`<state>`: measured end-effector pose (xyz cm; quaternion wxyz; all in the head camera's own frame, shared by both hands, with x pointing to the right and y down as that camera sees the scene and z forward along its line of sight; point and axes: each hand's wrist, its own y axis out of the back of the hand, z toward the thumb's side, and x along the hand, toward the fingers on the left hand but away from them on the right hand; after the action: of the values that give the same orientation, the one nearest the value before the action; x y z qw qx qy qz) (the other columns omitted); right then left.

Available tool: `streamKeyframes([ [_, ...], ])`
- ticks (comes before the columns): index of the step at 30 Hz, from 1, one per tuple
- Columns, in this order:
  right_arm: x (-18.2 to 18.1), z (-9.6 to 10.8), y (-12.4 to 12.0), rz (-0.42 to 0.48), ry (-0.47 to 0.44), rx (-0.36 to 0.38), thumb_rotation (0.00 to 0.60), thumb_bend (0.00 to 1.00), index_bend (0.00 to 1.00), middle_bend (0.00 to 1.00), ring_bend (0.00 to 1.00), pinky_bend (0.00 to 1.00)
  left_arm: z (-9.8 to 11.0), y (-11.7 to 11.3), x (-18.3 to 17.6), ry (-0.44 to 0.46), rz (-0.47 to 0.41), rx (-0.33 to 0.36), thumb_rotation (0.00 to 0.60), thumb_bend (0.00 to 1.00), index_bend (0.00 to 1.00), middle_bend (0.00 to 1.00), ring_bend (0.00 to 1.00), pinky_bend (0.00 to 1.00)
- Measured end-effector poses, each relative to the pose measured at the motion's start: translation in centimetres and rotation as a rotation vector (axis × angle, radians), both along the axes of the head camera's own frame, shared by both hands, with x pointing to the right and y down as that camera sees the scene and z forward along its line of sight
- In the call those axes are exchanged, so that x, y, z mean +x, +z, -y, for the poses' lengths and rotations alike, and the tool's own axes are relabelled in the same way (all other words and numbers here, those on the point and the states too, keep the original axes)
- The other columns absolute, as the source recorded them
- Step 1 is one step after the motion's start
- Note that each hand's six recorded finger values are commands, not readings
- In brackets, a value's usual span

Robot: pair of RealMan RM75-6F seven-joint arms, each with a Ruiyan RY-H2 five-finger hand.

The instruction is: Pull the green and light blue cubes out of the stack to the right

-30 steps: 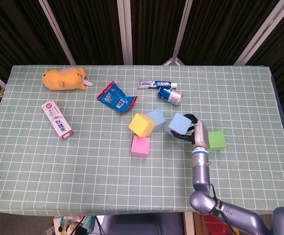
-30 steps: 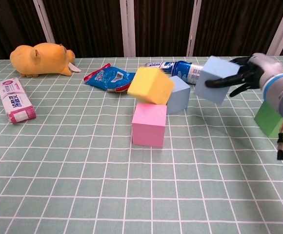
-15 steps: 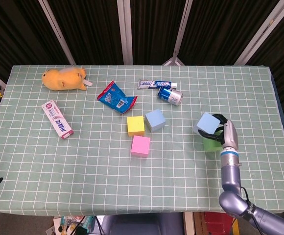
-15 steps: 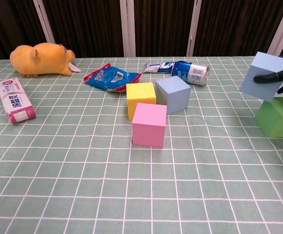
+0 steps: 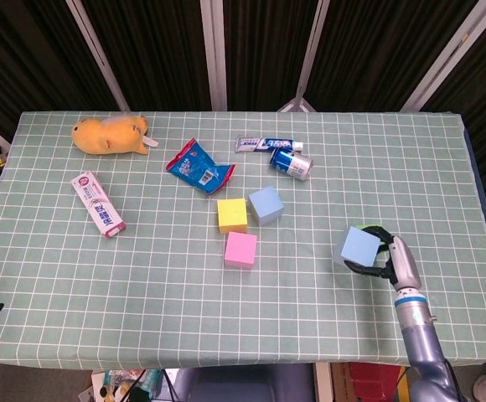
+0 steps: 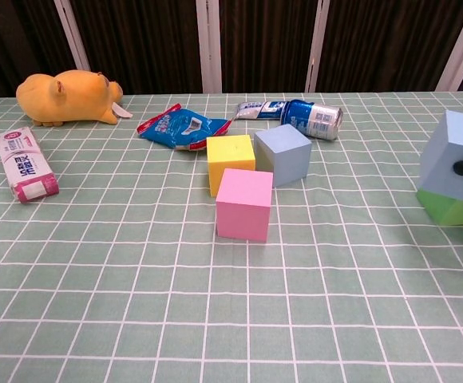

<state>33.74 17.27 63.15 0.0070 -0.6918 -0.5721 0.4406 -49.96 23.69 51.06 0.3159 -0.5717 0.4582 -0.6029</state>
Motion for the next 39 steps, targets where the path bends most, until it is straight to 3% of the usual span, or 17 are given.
streamKeyframes([
  [4, 0.9, -1.9, -0.4, -0.006, -0.022, -0.022, 0.6, 0.28, 0.44, 0.57, 0.77, 0.46, 0.0, 0.0, 0.1, 0.002, 0.0, -0.001, 0.6, 0.13, 0.24, 0.0, 0.0, 0.0],
  [7, 1.3, -2.8, -0.3, 0.005, -0.039, -0.049, 0.6, 0.28, 0.43, 0.55, 0.67, 0.43, -0.1, -0.1, 0.1, 0.002, 0.002, 0.001, 0.6, 0.13, 0.24, 0.0, 0.0, 0.0],
  [12, 1.6, -4.4, 0.7, -0.033, -0.142, -0.101, 0.6, 0.27, 0.27, 0.33, 0.4, 0.22, -0.1, 0.0, 0.1, 0.003, 0.005, -0.003, 0.6, 0.13, 0.24, 0.0, 0.0, 0.0],
  [17, 0.9, -5.4, 1.9, -0.087, -0.262, -0.153, 0.6, 0.2, 0.18, 0.21, 0.26, 0.14, -0.1, 0.0, 0.2, 0.003, 0.005, -0.005, 0.6, 0.13, 0.24, 0.0, 0.0, 0.0],
  [21, 0.2, -5.0, 2.4, -0.085, -0.266, -0.142, 0.6, 0.15, 0.1, 0.13, 0.13, 0.09, -0.1, 0.0, 0.1, 0.002, 0.004, -0.004, 0.6, 0.13, 0.24, 0.0, 0.0, 0.0],
  [26, 0.1, -4.1, 2.6, -0.099, -0.208, -0.077, 0.6, 0.15, 0.02, 0.07, 0.09, 0.07, -0.1, -0.1, -0.1, -0.004, 0.002, 0.0, 0.6, 0.13, 0.24, 0.0, 0.0, 0.0],
  [32, 1.4, -3.2, 1.6, -0.144, -0.141, 0.001, 0.6, 0.14, 0.02, 0.07, 0.09, 0.07, 0.0, -0.1, -0.2, -0.008, 0.001, 0.0, 0.6, 0.13, 0.24, 0.0, 0.0, 0.0],
  [39, 5.1, -3.4, -2.9, -0.3, -0.121, 0.089, 0.6, 0.14, 0.02, 0.07, 0.09, 0.07, 0.0, 0.1, 0.1, 0.001, 0.001, -0.006, 0.6, 0.13, 0.24, 0.0, 0.0, 0.0],
])
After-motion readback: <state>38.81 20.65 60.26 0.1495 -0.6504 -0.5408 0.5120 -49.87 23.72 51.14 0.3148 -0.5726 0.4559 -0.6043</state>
